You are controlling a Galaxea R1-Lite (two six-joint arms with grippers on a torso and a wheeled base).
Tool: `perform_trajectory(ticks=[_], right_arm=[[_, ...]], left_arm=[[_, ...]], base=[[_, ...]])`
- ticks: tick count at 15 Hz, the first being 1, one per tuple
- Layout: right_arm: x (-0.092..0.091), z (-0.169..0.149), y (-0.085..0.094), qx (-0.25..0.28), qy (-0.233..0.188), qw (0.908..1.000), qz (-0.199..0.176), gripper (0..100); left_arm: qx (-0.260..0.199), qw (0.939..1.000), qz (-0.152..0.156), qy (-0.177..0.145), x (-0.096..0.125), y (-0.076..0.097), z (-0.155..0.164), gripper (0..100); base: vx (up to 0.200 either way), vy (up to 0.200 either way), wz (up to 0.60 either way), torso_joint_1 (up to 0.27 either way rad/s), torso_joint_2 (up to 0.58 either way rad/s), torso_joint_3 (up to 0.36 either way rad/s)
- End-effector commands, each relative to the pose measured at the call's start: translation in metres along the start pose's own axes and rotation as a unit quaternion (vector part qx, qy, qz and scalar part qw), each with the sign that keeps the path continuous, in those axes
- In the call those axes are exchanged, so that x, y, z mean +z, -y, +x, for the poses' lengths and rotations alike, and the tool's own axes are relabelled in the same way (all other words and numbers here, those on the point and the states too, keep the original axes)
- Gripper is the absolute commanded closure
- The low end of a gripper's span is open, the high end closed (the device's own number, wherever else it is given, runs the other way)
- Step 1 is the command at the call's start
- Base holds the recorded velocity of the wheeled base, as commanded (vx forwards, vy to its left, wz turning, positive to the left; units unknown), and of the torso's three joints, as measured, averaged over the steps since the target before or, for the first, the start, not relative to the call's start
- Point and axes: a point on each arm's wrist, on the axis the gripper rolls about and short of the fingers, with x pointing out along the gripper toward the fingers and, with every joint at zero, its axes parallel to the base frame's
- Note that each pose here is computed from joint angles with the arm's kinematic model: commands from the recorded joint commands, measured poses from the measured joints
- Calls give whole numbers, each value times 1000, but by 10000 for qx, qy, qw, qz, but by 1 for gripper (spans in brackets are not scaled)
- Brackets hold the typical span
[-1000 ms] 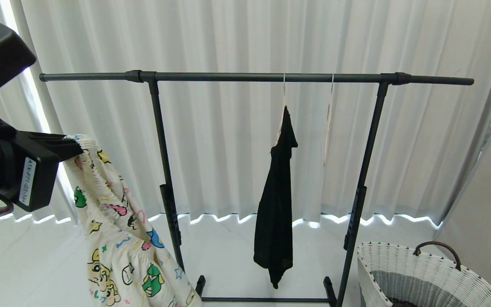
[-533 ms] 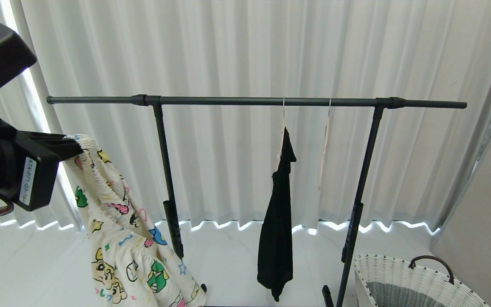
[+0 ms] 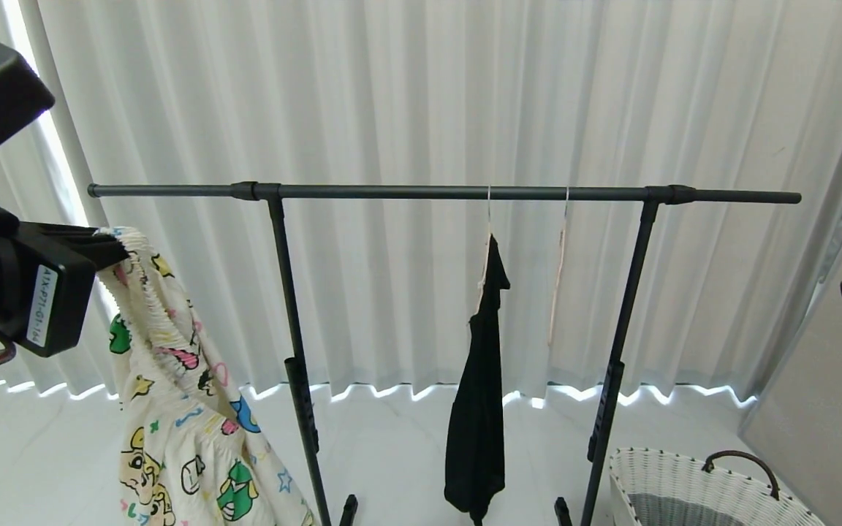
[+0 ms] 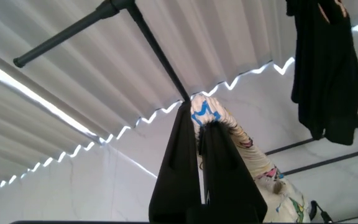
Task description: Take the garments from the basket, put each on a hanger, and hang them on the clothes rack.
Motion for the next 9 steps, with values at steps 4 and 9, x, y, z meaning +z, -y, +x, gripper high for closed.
perform_trajectory(ticks=[4,9], right_arm=[[0,1,0,3,-18,10000,24,0],[-6,14,2,215,-310,9992,97,0]], left_arm=[[-8,10000,15,-50,-1,1,2,100],[-20,10000,27,-67,-2,2,3,100]], base=[[0,200,0,8,1,-1],[0,0,0,0,0,0]])
